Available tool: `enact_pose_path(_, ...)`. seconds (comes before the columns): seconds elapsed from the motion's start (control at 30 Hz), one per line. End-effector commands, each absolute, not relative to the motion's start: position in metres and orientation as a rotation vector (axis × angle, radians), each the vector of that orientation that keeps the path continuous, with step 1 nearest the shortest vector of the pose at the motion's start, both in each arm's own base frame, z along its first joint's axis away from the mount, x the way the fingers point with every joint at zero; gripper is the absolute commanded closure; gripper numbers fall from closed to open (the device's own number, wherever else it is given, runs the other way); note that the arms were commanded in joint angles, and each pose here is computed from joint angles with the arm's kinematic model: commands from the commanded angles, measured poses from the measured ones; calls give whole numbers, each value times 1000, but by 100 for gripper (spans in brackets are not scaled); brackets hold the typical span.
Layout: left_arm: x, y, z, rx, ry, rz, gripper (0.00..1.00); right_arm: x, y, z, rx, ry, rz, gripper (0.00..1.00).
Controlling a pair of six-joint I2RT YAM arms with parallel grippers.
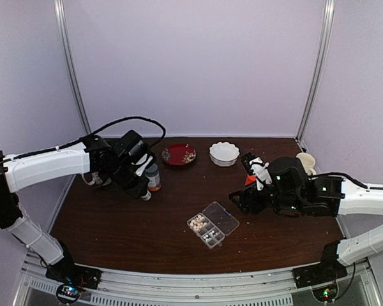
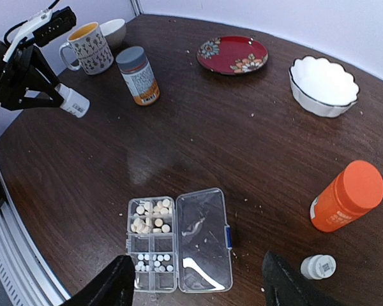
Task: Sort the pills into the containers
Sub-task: Place the compartment of the pill container at the center of the board.
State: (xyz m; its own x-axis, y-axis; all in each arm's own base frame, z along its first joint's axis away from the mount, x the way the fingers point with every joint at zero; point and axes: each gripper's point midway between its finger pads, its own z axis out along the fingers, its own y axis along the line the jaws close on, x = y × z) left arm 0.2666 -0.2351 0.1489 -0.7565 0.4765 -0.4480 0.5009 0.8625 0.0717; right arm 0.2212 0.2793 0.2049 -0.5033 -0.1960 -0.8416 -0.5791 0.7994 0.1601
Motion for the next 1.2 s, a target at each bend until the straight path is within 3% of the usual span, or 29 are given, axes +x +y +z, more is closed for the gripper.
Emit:
enact_pose_path(0.0,281,-219,120,595,2672,-53,100,227,270,191,-474,2135,541,29)
enact_pose_path(0.33,300,-210,74,611,2782,20,99,245,220,155,-370,2298,258,27)
enact_pose_path(0.6,305,-213,71,618,2777,9,74,250,197,125,-314,2421,207,27)
enact_pose_path(0.63,305,-213,72,619,2775,10,66,251,195,119,-309,2444,203,28)
enact_pose_path(0.83,303,-211,74,618,2766,5,47,257,191,96,-294,2538,149,36)
enact_pose_path(1.17,301,-217,117,622,2651,-71,41,276,189,92,-235,2558,140,45)
